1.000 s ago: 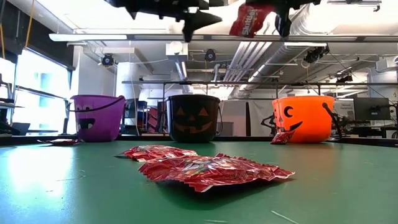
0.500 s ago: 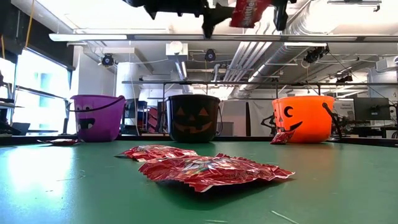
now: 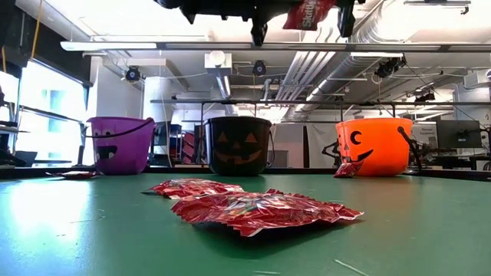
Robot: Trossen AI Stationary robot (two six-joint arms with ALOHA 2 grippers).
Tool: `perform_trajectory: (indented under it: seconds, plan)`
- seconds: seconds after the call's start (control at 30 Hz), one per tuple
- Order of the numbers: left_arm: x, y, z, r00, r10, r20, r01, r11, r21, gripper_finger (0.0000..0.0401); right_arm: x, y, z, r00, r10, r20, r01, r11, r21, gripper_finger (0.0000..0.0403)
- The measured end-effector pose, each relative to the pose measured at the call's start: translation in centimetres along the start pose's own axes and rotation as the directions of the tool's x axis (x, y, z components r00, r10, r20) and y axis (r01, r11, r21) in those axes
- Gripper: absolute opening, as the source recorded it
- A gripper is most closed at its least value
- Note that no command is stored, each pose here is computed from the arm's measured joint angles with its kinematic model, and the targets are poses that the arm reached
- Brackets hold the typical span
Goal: Sort candy by brand, put in halloween buckets
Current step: Put the red candy pack into the violet bucket
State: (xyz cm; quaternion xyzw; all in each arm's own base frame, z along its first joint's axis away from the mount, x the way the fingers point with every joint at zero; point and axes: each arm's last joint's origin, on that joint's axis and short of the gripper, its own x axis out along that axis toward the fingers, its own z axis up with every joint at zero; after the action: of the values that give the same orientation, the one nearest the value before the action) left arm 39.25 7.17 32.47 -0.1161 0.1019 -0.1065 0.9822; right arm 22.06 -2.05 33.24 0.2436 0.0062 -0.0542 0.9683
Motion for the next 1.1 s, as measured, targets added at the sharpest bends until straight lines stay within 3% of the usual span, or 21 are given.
perform_trajectory:
  seconds: [0.37, 0.53, 0.67, 0.83, 0.97, 1.1]
  plan:
    - [-1.0, 1.5, 0.4, 0.997, 0.075, 0.010, -0.075, 0.997, -0.027, 0.0001, 0.0, -0.3, 0.1, 0.995, -0.090, 0.047, 0.094, 0.992, -0.083, 0.0011]
    - [-3.4, 2.5, 1.3, 0.977, 0.214, -0.020, -0.214, 0.976, -0.039, 0.0000, -0.1, -0.5, 0.4, 0.977, -0.181, 0.109, 0.194, 0.973, -0.125, 0.0045]
    - [-6.2, 3.3, 2.1, 0.923, 0.382, -0.053, -0.384, 0.923, -0.035, 0.0000, -0.1, -0.7, 0.6, 0.953, -0.256, 0.164, 0.283, 0.944, -0.169, 0.0063]
    - [-10.3, 4.6, 2.6, 0.802, 0.584, -0.126, -0.595, 0.798, -0.096, 0.0000, -0.2, -0.8, 0.9, 0.925, -0.314, 0.213, 0.357, 0.910, -0.210, 0.0058]
    - [-13.8, 5.0, 2.4, 0.625, 0.745, -0.234, -0.778, 0.618, -0.112, 0.0000, -0.2, -1.2, 1.1, 0.915, -0.336, 0.224, 0.382, 0.900, -0.211, 0.0049]
    - [-17.1, 5.4, 1.5, 0.455, 0.807, -0.376, -0.886, 0.451, -0.104, 0.0000, -0.3, -1.9, 1.5, 0.901, -0.362, 0.238, 0.411, 0.889, -0.203, 0.0038]
